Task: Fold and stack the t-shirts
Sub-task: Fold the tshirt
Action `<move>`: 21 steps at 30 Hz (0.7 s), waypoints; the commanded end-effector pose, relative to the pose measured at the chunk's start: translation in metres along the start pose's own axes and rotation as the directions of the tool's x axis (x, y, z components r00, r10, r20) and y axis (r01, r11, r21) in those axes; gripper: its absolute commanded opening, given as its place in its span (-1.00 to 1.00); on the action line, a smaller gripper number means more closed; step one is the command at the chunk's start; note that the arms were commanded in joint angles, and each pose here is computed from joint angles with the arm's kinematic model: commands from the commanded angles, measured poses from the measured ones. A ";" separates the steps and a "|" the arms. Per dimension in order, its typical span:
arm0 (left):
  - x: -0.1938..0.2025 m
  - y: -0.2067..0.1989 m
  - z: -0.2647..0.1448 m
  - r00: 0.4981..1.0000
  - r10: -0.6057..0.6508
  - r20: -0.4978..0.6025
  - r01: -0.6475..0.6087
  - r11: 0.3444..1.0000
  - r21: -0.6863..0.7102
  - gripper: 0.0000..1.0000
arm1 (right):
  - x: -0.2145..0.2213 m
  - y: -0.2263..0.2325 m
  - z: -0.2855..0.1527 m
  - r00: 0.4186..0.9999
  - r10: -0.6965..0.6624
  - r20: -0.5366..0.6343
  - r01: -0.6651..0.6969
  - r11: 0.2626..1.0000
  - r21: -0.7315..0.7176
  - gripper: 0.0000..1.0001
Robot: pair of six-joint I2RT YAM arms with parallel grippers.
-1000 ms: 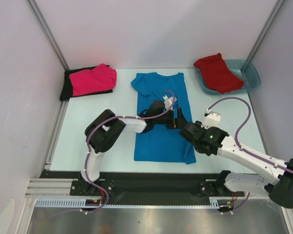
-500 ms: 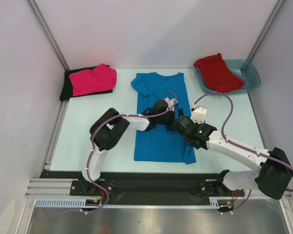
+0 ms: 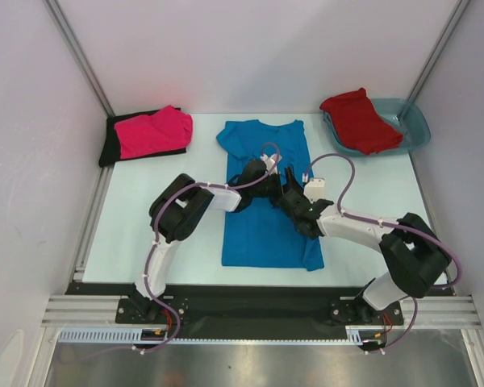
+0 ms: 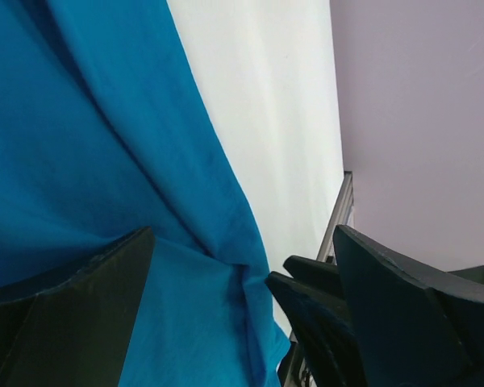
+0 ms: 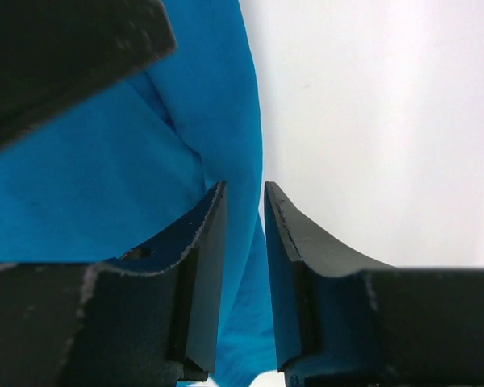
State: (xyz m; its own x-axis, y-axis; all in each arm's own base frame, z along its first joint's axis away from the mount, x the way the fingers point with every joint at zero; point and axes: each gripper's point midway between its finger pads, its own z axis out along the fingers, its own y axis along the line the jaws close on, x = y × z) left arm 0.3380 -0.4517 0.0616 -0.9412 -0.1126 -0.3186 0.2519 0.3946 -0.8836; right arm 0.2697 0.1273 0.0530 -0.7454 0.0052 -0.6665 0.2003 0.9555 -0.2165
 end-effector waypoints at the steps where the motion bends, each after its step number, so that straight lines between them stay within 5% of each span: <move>1: -0.010 -0.014 -0.001 1.000 -0.014 0.028 0.011 0.995 0.101 1.00 | -0.021 0.009 0.005 0.999 -0.011 0.045 0.011 1.000 -0.004 -0.40; 9: -0.009 -0.021 -0.003 0.998 -0.062 0.019 0.058 0.987 0.149 0.99 | -0.035 0.018 -0.002 0.998 -0.005 0.063 0.009 0.998 -0.057 -0.17; 21: -0.008 -0.017 -0.001 0.997 -0.081 0.017 0.078 0.987 0.138 1.00 | -0.020 0.022 0.011 0.999 -0.053 0.011 0.053 0.998 -0.033 -0.19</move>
State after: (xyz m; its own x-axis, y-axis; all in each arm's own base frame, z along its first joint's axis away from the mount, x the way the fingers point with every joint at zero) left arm 0.3415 -0.4538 0.0687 -0.9592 -0.1644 -0.2299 0.1767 0.2861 -0.9418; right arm 0.2872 0.1410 0.0522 -0.7548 -0.0445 -0.6544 0.1368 0.9651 -0.2234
